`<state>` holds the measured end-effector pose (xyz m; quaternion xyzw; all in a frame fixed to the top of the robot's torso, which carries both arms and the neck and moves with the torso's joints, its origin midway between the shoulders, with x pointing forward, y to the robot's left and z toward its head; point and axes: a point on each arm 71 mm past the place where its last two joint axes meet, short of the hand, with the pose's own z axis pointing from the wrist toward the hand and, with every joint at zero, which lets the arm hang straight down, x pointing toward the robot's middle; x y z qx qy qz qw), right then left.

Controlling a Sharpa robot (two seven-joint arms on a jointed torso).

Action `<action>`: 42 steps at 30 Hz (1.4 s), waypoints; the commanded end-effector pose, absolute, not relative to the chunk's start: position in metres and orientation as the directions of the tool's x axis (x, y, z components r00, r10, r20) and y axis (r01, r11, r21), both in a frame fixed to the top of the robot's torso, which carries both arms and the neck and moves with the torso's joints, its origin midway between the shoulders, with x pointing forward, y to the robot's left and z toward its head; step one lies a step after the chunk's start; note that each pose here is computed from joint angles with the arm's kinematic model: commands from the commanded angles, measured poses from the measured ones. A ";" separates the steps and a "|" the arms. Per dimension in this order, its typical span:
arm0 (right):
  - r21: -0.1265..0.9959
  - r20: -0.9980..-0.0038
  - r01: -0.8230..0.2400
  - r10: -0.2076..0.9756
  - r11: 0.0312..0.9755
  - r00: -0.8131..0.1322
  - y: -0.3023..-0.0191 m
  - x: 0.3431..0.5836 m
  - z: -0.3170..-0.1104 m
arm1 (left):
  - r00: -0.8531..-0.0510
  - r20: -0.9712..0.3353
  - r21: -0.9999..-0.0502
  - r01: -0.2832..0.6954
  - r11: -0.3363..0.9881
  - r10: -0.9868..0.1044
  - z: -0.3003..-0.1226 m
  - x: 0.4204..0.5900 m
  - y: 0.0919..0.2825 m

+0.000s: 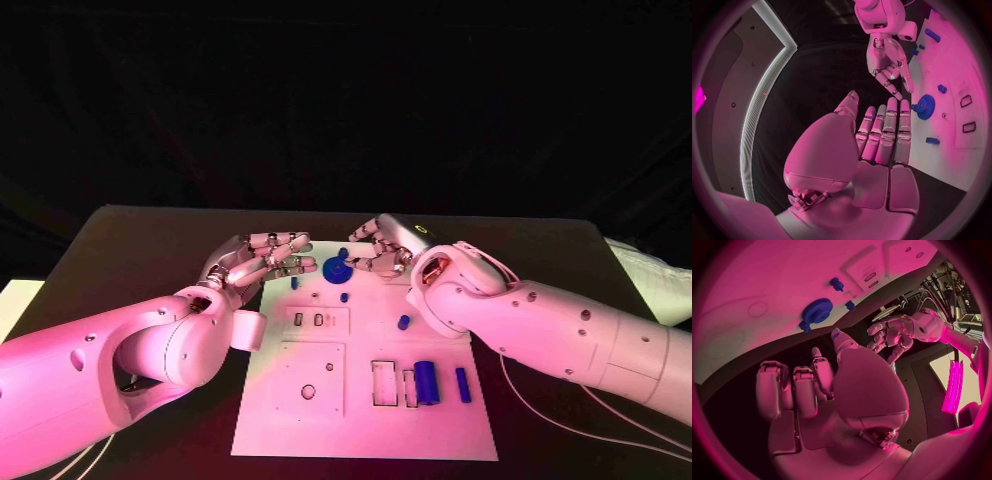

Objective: Assemble the parts on the task board

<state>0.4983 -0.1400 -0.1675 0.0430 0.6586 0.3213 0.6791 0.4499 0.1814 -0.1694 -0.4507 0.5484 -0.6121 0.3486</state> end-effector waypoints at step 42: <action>0.568 -0.822 -0.258 0.523 0.781 -0.227 -0.300 0.502 -0.217 | -0.348 0.172 -0.985 -0.065 -0.160 -0.921 -0.175 0.457 0.186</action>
